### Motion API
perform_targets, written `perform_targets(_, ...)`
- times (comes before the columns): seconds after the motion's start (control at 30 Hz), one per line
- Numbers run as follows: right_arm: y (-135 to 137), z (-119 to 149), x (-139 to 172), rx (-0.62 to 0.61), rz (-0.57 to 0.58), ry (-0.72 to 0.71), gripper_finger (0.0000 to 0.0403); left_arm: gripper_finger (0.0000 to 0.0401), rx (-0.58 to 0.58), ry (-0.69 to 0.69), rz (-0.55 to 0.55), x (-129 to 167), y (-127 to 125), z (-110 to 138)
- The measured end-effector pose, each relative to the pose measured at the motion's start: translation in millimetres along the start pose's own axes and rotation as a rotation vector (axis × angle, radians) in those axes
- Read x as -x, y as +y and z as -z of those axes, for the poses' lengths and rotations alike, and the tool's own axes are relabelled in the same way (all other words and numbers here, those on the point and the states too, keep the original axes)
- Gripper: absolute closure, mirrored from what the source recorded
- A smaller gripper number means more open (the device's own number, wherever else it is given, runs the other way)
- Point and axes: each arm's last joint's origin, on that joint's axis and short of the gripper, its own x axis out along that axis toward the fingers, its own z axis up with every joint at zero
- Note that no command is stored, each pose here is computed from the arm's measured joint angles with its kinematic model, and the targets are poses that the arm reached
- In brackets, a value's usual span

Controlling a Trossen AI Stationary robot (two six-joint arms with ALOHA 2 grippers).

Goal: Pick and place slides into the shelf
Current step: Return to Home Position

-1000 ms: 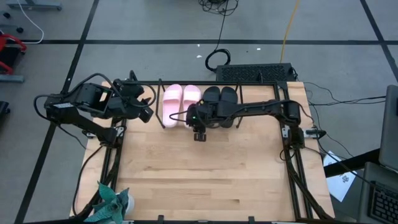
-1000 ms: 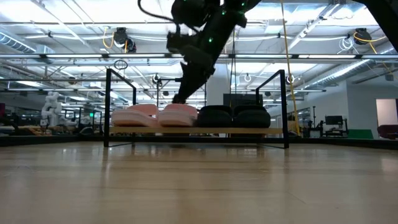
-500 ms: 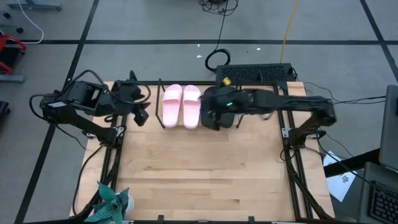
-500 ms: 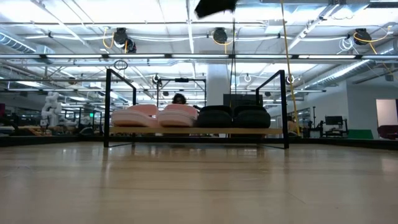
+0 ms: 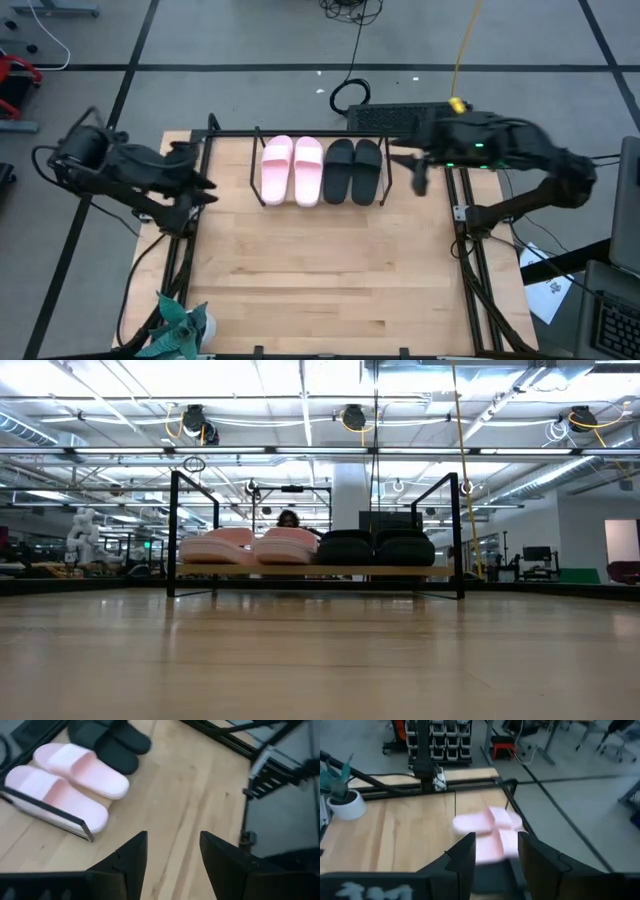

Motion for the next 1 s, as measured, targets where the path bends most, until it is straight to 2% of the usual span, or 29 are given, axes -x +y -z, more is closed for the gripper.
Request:
perform_targets(0.1,-8.1,10.5,28.6,-0.075,0.039,0.033,0.0266,0.0219,-0.060,-0.025,0.066,16.2,3.8,8.5)
perform_targets(0.23,-17.2,32.3,61.0,-0.169,0.080,0.060,0.0266,0.0219,-0.123,-0.150,0.128,42.0,15.5,16.4)
perform_targets(0.4,-16.3,65.7,73.9,-0.238,-0.031,0.011,0.0266,0.0219,-0.165,-0.230,0.190,62.0,29.8,23.3)
perform_targets(0.5,-11.8,91.4,67.1,-0.256,-0.115,-0.009,0.0266,0.0219,-0.209,-0.228,0.199,55.3,29.6,27.9)
perform_targets(0.67,-6.7,131.8,51.4,-0.329,-0.162,-0.063,0.0266,0.0219,-0.229,-0.274,0.282,29.0,31.9,46.7)
perform_targets(0.83,-4.6,152.8,47.4,-0.350,-0.229,-0.144,0.0266,0.0219,-0.208,-0.332,0.443,-4.0,40.6,77.8)
perform_targets(1.0,-8.7,162.9,60.5,-0.359,-0.236,-0.191,0.0266,0.0219,-0.236,-0.434,0.617,-21.6,52.2,102.4)
